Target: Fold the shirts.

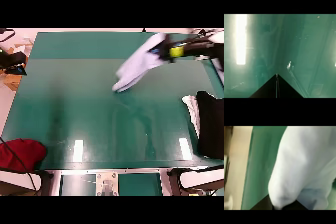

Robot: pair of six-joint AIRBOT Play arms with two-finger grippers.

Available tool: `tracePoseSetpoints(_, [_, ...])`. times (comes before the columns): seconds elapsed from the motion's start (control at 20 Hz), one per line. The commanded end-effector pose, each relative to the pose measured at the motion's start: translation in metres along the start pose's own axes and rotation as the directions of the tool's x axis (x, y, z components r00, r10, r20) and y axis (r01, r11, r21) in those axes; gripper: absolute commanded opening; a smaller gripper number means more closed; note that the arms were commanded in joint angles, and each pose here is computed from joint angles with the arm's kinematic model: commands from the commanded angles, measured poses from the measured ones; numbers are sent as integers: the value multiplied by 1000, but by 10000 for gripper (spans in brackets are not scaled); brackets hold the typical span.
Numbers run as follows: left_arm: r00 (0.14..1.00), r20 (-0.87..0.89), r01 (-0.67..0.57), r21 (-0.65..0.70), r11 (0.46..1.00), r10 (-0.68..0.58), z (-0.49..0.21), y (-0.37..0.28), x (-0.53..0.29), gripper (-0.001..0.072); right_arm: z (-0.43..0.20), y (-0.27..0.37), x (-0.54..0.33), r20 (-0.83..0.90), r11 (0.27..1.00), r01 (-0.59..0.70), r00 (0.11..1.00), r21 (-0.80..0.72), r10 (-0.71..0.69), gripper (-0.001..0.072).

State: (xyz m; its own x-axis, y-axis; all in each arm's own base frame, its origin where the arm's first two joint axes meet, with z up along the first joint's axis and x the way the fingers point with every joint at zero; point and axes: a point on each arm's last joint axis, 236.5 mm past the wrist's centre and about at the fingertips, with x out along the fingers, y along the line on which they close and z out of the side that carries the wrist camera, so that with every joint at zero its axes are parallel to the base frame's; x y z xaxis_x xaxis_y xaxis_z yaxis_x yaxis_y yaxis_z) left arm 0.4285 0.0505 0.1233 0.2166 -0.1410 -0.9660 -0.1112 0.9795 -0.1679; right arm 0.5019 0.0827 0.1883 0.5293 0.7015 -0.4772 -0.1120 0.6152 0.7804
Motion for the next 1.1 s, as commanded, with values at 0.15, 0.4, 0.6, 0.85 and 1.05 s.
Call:
tracePoseSetpoints(0.15, [1000,1,6,-1,1000,-6,0,-1,0,24,58,-98,-235,403,937,227,857,266,-322,14])
tracePoseSetpoints(0.4, [1000,3,6,0,1000,-6,1,-1,0,24,2,-171,-347,367,796,340,749,501,-551,14])
tracePoseSetpoints(0.6, [1000,4,25,4,1000,-25,1,-5,0,24,-77,-210,-374,101,564,518,672,643,-733,13])
tracePoseSetpoints(0.85, [997,5,72,15,997,-72,1,-17,-1,24,-198,-234,-368,-292,218,642,591,735,-752,14])
tracePoseSetpoints(1.05, [997,3,77,26,997,-77,1,-18,-1,24,-286,-256,-365,-586,-29,744,501,667,-637,70])
